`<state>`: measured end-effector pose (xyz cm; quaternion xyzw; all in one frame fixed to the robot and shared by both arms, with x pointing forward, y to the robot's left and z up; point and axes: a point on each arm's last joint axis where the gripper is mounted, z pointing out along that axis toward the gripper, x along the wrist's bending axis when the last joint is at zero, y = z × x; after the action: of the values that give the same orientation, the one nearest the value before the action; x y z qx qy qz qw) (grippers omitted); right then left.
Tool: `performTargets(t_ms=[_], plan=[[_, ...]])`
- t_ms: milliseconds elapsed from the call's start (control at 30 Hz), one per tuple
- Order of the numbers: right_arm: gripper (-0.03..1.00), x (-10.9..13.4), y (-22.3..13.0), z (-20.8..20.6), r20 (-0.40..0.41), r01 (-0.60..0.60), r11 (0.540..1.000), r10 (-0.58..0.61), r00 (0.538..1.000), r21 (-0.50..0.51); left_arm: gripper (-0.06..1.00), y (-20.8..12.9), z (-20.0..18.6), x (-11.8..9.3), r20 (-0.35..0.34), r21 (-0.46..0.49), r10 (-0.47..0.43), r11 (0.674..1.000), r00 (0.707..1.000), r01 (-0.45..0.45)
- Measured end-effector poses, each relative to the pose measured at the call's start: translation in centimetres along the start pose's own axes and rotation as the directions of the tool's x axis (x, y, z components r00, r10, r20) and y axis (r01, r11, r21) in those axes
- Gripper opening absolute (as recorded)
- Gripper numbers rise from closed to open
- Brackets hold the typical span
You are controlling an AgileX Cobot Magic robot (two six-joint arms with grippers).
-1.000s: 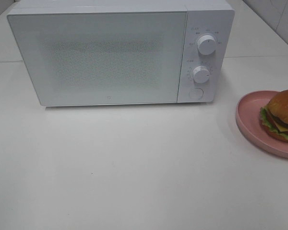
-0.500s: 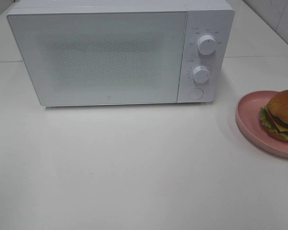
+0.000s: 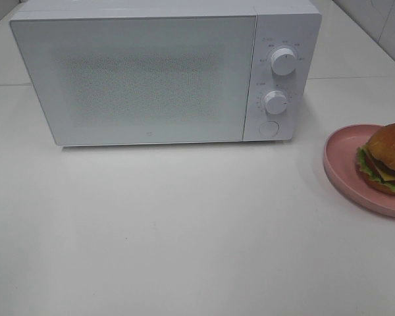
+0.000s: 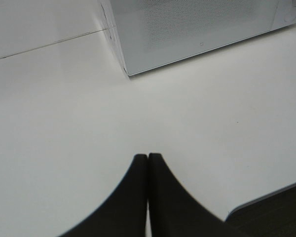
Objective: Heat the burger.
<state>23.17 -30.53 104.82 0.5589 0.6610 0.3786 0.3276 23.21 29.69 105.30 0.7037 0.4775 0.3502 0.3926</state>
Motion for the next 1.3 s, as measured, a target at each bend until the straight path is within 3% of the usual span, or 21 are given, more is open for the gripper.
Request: performTargets(t_ms=[400,1300], plan=[[0.74,0.15,-0.03,-0.06,0.162,-0.093,0.996,0.093,0.982,-0.006,0.00,0.05,0.07,-0.08,-0.146,0.014,-0.072,0.997,0.987,0.075],[0.74,0.15,-0.02,-0.06,0.164,-0.094,0.996,0.094,0.982,-0.007,0.00,0.05,0.08,-0.08,-0.150,0.014,-0.073,0.997,0.986,0.076]])
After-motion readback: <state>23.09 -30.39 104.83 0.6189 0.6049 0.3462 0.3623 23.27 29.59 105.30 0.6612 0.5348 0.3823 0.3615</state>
